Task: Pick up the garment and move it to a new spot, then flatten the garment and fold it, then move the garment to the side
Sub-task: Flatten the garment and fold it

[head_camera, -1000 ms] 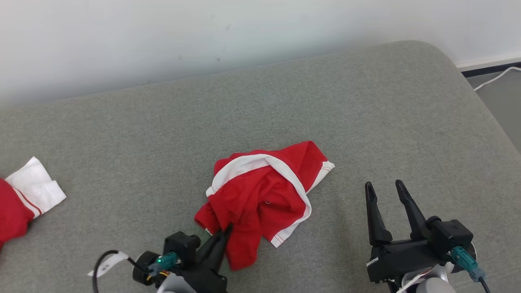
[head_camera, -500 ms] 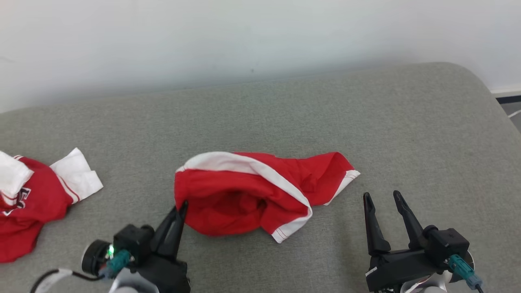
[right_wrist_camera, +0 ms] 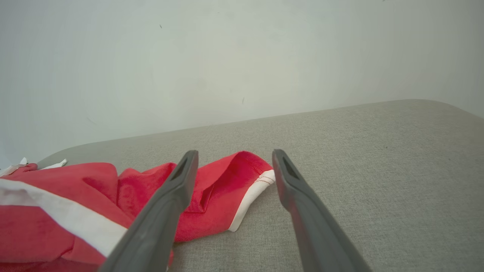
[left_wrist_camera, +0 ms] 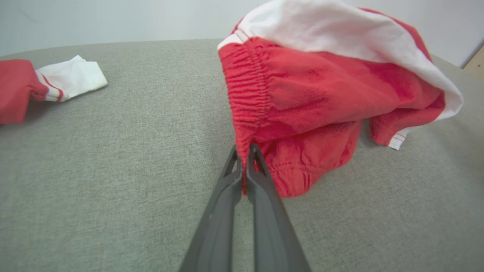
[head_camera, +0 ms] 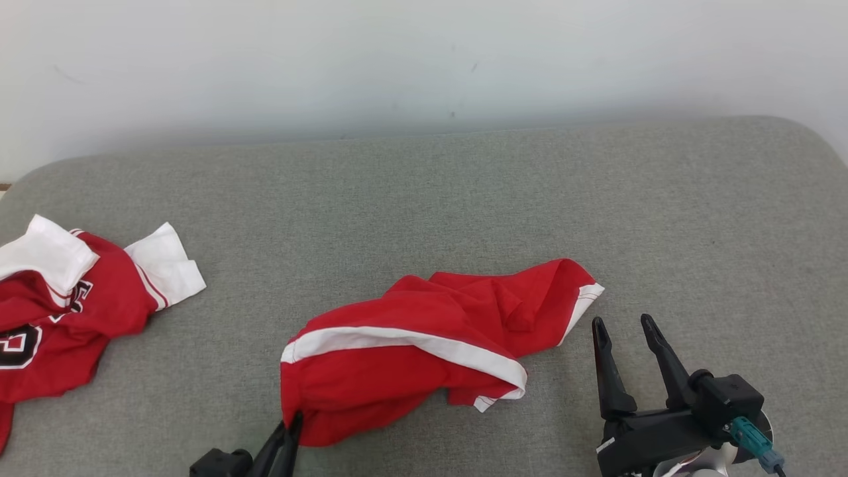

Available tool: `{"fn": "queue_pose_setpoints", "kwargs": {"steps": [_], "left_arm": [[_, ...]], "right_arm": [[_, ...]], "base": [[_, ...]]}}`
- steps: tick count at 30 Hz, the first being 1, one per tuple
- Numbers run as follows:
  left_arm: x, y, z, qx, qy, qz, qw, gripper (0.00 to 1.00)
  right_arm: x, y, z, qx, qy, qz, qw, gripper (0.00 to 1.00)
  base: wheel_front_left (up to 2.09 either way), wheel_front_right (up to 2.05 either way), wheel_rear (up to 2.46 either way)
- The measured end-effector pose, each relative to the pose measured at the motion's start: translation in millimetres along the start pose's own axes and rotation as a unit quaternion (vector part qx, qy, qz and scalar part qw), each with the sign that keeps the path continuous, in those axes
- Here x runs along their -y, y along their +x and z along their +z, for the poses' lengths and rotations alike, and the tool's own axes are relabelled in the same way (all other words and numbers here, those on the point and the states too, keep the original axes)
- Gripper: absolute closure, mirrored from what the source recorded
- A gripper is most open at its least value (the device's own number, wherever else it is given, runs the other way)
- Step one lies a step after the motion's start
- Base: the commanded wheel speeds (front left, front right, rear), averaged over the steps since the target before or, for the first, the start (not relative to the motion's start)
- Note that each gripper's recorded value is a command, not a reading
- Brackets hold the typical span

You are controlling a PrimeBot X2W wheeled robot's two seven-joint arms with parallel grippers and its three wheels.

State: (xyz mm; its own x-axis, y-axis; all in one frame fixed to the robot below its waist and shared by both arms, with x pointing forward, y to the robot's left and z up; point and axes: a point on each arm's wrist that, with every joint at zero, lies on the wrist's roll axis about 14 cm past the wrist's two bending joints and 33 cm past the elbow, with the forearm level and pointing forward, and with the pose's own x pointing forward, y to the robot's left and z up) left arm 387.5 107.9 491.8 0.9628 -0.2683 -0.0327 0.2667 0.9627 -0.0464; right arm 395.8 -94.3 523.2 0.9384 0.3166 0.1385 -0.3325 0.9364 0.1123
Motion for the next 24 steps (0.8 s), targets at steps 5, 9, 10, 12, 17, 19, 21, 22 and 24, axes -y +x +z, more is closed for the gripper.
{"fn": "queue_pose_setpoints", "kwargs": {"steps": [5,9,10,12,17,19,21,22,24], "left_arm": [[2,-8,-14,-0.016,-0.035,0.011,0.999,0.39],[-4,-10,-13,-0.007,-0.049,0.031,0.998,0.0],[-5,-11,-11,-0.001,-0.053,0.035,0.998,0.0],[-9,-11,-2,0.015,-0.061,0.044,0.997,0.0],[-21,-11,39,0.083,-0.065,0.062,0.992,0.0],[-23,-14,55,0.11,-0.066,0.066,0.99,0.0],[-25,-17,62,0.123,-0.063,0.071,0.988,0.0],[-27,-19,64,0.127,-0.062,0.075,0.987,0.0],[-29,-20,67,0.133,-0.061,0.08,0.986,0.0]], "right_arm": [[-2,2,-2,-0.003,-0.001,0.007,1.0,0.0],[-4,3,-2,-0.003,-0.001,0.01,1.0,0.0],[-5,3,-2,-0.003,-0.001,0.011,1.0,0.0],[-5,4,-2,-0.003,-0.001,0.012,1.0,0.0],[-5,5,-2,-0.002,-0.001,0.013,1.0,0.0],[-5,5,-1,-0.002,-0.002,0.013,1.0,0.0],[-5,5,-1,-0.002,-0.002,0.013,1.0,0.0],[-5,5,-1,-0.002,-0.002,0.013,1.0,0.0],[-4,4,-2,-0.003,-0.002,0.012,1.0,0.0]], "base": [[0.0,0.0,0.0],[0.0,0.0,0.0],[0.0,0.0,0.0],[0.0,0.0,0.0],[0.0,0.0,0.0],[0.0,0.0,0.0],[0.0,0.0,0.0],[0.0,0.0,0.0],[0.0,0.0,0.0]]}}
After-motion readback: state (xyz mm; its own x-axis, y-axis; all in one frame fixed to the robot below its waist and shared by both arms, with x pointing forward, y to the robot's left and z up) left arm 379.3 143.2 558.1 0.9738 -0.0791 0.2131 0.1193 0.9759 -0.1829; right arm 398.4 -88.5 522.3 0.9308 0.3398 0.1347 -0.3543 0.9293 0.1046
